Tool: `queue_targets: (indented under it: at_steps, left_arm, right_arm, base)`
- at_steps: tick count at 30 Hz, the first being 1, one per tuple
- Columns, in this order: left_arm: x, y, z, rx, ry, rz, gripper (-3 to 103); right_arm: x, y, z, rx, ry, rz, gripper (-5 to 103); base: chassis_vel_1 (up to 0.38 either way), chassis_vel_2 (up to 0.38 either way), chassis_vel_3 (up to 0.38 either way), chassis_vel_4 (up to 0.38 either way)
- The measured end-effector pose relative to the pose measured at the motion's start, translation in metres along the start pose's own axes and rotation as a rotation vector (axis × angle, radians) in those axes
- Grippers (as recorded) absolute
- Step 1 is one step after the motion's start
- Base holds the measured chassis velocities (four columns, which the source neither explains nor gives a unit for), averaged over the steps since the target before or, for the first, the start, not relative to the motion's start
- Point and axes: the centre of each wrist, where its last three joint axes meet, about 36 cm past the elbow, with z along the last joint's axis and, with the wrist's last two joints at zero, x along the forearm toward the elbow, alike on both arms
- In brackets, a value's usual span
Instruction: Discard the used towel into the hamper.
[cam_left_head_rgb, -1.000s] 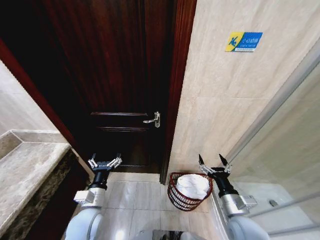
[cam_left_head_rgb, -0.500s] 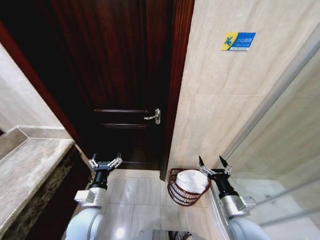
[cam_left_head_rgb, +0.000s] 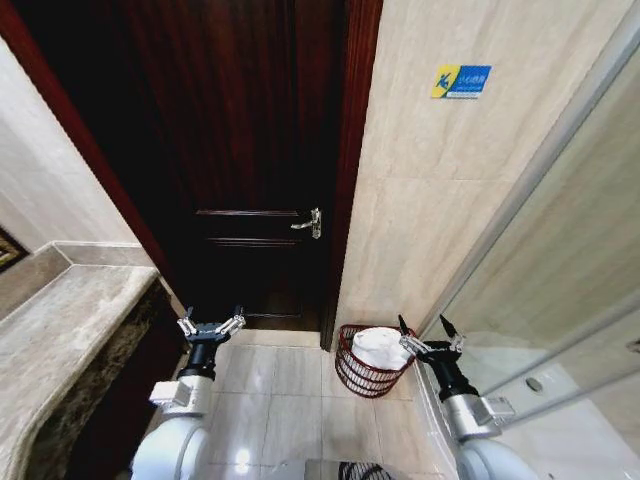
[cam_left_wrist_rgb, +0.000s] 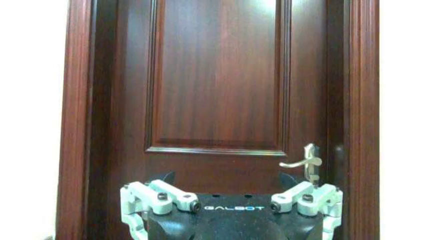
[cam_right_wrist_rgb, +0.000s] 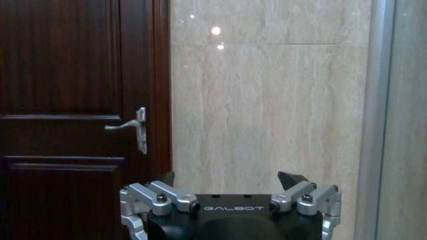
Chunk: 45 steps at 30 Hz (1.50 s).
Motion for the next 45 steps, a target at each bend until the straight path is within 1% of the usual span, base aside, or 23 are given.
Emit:
queue_targets:
  at_steps: [17,27,45]
  left_arm:
    - [0.003,0.0,-0.003,0.004,0.001,-0.005,100]
    - [0.003,-0.002,0.001,0.001,-0.024,0.007,100]
    - [0.004,-0.003,0.002,0.002,-0.022,0.011,100]
  right_arm:
    - [0.002,0.003,0.0,0.0,-0.004,-0.009,100]
    - [0.009,0.006,0.003,-0.007,-0.012,-0.001,100]
    - [0.012,0.003,0.003,-0.003,-0.016,0.007,100]
  base:
    - [0.119,-0.112,-0.112,0.114]
    - [0.122,-0.095,-0.105,0.106]
    - [0.085,-0.099,-0.092,0.09]
